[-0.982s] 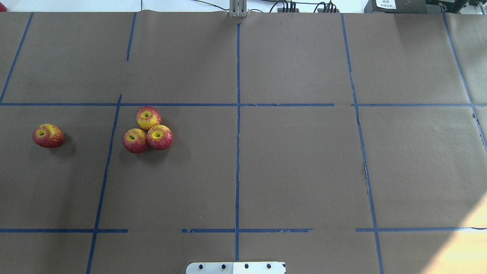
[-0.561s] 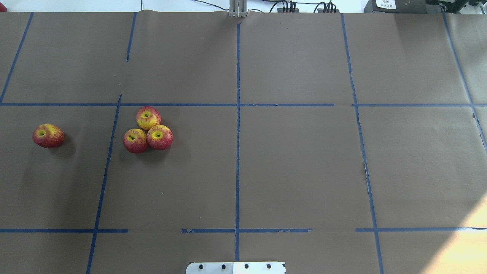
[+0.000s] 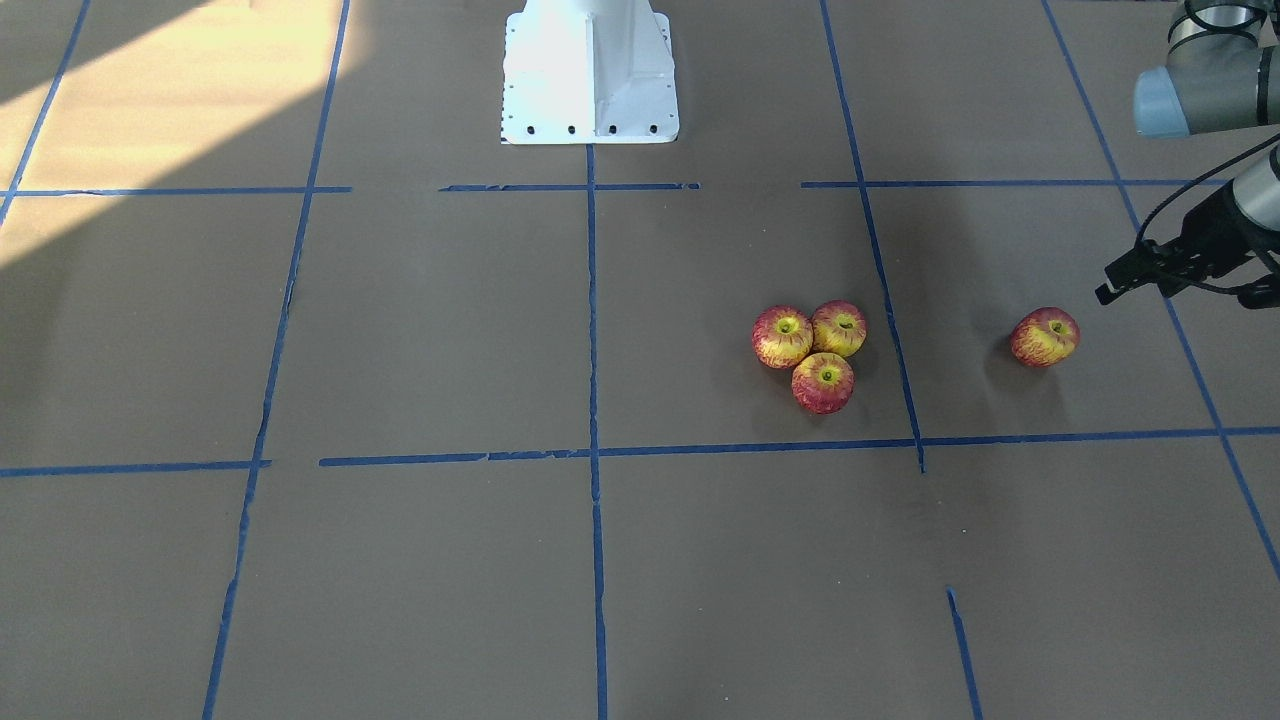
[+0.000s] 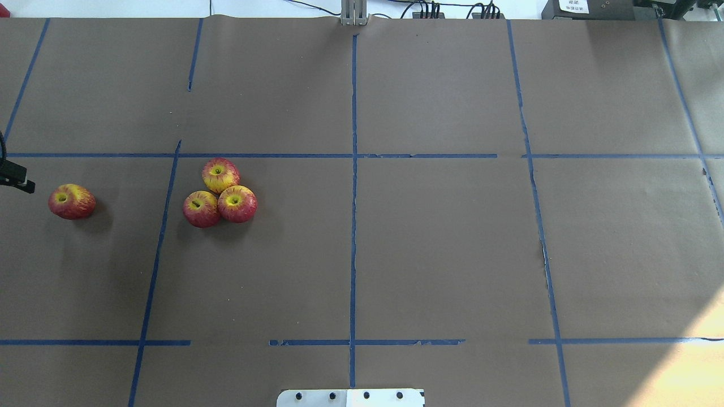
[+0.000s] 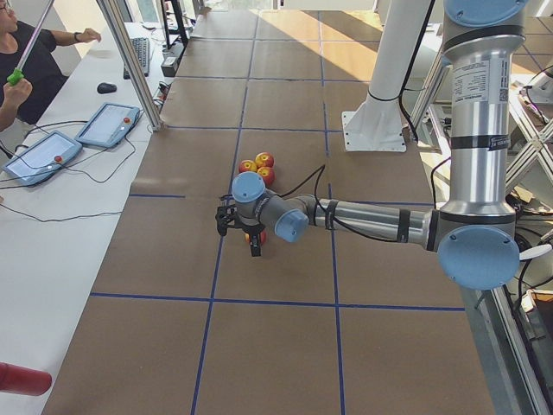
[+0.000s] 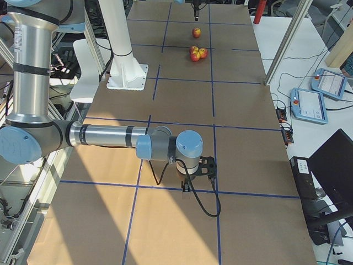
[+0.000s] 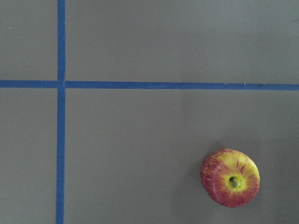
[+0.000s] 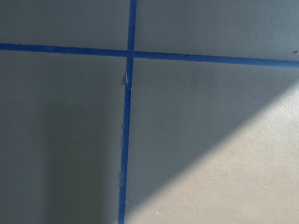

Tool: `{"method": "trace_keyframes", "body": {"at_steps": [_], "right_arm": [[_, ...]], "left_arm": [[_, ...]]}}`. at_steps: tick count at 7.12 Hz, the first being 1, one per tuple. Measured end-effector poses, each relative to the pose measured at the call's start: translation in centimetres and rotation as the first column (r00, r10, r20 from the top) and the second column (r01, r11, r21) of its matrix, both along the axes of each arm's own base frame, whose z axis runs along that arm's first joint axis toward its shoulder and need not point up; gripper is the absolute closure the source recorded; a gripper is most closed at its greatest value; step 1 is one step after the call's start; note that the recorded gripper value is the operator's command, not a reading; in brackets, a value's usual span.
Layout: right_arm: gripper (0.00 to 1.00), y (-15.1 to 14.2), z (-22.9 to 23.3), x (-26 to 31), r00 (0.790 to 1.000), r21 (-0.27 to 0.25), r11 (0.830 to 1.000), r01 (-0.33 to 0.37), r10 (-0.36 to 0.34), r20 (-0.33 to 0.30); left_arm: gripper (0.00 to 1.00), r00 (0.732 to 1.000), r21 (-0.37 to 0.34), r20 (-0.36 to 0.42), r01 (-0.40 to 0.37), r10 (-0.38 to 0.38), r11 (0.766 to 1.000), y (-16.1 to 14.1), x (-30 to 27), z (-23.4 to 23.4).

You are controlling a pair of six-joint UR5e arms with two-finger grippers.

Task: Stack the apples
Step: 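Move the left gripper down over the lone red-yellow apple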

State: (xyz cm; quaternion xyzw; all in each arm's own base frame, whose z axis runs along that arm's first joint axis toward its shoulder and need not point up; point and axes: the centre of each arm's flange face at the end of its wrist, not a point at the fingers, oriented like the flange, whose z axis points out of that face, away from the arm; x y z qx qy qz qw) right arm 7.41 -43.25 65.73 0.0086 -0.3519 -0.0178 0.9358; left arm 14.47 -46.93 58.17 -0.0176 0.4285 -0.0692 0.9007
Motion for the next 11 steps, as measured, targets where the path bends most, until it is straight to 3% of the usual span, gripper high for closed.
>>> {"method": "trace_keyframes", "body": {"at_steps": [2, 7, 11], "right_arm": [[0.0, 0.0, 0.0, 0.0, 1.0, 0.0, 1.0, 0.0, 0.0, 0.0], [0.0, 0.0, 0.0, 0.0, 1.0, 0.0, 1.0, 0.0, 0.0, 0.0], [0.0, 0.0, 0.0, 0.0, 1.0, 0.0, 1.0, 0.0, 0.0, 0.0]], "left_arm": [[0.0, 1.0, -0.029, -0.006, 0.017, -0.017, 0.999, 0.4, 2.1, -0.3], [0.0, 1.0, 0.042, 0.001, 0.01, -0.01, 0.999, -1.2, 5.7, -1.9], [0.0, 0.999, 0.043, 0.033, 0.004, -0.006, 0.999, -1.5, 7.2, -0.9]]}}
